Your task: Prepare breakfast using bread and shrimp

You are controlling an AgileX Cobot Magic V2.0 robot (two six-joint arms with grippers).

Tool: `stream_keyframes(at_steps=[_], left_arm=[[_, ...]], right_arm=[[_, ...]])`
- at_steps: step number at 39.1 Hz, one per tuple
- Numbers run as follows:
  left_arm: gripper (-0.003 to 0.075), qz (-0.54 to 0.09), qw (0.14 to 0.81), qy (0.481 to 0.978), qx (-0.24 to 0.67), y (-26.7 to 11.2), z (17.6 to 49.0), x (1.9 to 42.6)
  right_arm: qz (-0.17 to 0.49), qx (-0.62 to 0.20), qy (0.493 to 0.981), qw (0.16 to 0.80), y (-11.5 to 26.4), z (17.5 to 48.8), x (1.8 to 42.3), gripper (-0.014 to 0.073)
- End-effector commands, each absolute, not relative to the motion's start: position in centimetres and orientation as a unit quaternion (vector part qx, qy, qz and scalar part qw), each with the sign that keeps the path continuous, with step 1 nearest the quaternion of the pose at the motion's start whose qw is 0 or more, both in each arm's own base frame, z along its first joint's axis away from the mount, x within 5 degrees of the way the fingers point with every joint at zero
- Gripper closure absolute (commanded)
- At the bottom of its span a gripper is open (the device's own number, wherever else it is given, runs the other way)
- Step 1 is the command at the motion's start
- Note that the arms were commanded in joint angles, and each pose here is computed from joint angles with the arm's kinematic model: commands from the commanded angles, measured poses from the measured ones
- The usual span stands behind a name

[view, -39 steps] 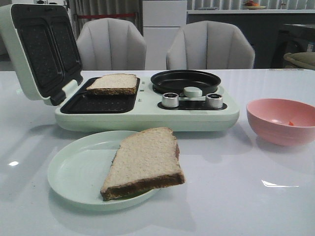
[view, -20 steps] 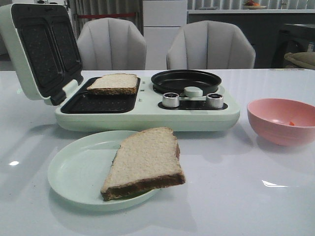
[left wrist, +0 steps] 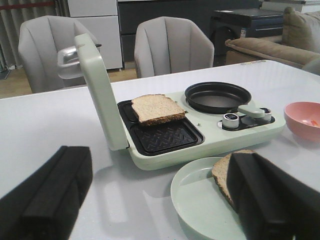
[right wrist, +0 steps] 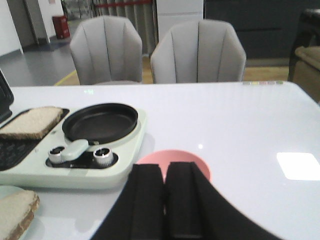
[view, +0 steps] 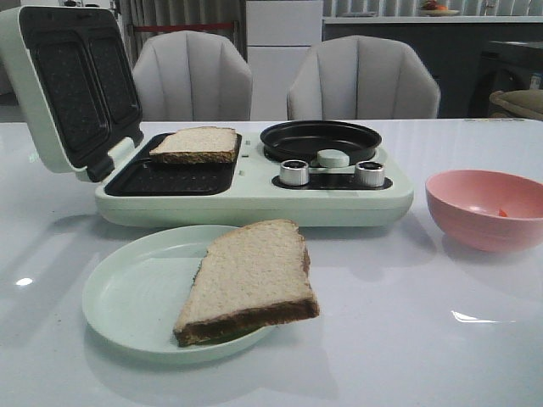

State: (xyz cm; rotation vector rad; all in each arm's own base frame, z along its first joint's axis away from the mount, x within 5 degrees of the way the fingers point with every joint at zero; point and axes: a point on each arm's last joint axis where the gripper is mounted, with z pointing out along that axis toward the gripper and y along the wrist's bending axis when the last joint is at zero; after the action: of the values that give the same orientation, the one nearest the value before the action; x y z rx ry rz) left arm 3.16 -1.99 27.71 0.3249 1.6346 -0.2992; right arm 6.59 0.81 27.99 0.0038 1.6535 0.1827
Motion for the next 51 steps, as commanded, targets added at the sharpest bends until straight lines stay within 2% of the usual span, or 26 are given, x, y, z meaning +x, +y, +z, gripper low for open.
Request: stream_keyframes(at_steps=[1, 5, 7, 13, 18, 26, 33, 43, 51], left_arm=[[0.0116, -0.145, 0.694, 0.694, 0.127, -1.9, 29.2, 3.1], [0.0116, -0.145, 0.694, 0.694, 0.127, -1.9, 29.2, 3.1], [0.0116, -0.145, 0.694, 0.694, 0.127, -1.9, 29.2, 3.1], [0.0116, -0.145, 0.694, 0.694, 0.127, -1.9, 29.2, 3.1], [0.0116, -0.145, 0.694, 0.694, 0.127, -1.9, 29.2, 3.1], [0.0116, -0.145, 0.694, 0.694, 0.127, -1.9, 29.2, 3.1], [0.0116, -0.145, 0.694, 0.694, 0.127, -1.9, 29.2, 3.1], [0.0116, -0.145, 0.694, 0.694, 0.127, -1.9, 29.2, 3.1], [0.0116, -0.145, 0.694, 0.694, 0.127, -1.9, 29.2, 3.1]], right_arm=[[0.079, 0.001, 0.714, 0.696, 0.8, 29.5, 7.1, 0.0449], [0.079, 0.001, 0.72, 0.69, 0.9, 29.6, 7.4, 0.0446], [0.079, 0.001, 0.731, 0.678, 0.9, 29.8, 7.8, 0.0418], [0.094, -0.003, 0.763, 0.639, 1.4, 30.7, 9.4, 0.0196], [0.128, 0.0, 0.795, 0.592, 2.3, 30.9, 11.4, 0.0081], [0.199, 0.031, 0.848, 0.49, 4.5, 30.3, 15.2, 0.0081], [0.233, 0.031, 0.886, 0.401, 7.2, 29.5, 18.8, 0.0081], [0.25, 0.006, 0.914, 0.319, 11.7, 27.4, 23.0, 0.0081], [0.263, 0.027, 0.926, 0.269, 14.0, 25.3, 26.2, 0.0081]])
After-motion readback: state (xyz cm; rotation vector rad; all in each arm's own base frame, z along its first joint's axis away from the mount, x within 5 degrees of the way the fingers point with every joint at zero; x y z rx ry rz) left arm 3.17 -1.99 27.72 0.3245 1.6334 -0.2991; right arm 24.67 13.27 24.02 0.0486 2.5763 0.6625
